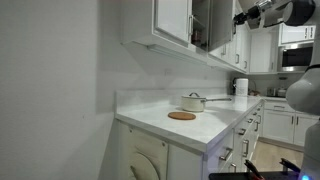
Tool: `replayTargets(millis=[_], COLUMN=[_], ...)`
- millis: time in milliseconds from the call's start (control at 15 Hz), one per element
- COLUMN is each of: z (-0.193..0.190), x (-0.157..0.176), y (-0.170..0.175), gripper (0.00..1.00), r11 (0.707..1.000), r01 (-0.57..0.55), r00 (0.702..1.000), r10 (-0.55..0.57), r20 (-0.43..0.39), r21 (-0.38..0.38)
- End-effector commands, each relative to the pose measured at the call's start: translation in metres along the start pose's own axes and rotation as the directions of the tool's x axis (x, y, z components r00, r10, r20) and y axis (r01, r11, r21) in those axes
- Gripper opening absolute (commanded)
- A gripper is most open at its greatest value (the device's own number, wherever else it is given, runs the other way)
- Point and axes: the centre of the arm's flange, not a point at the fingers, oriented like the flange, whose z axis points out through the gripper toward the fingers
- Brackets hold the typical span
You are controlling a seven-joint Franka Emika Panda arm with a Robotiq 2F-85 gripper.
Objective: Open the top right cupboard door
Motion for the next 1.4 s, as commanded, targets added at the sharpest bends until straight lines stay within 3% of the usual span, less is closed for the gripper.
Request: replayTargets(millis=[0,867,933,1067,1333], z=[-0.04,-0.054,-0.055,-0.066,-0.096], x=[-0.003,-0.006,-0.006,-0.008,-0.022], y=[0.046,0.067,0.068,0.073,0.091], gripper=[0.01,0.01,0.27,0.34,0.66], r11=[0.991,0.998,0.998,0.995,0.946], r01=[-0.084,-0.052,-0.05,-0.079,-0.218], r00=[0.996,0.998,0.998,0.996,0.97], r10=[0.088,0.053,0.051,0.081,0.238], r20=[0.034,0.031,0.031,0.041,0.054], r21=[-0.109,-0.04,-0.036,-0.066,-0.24])
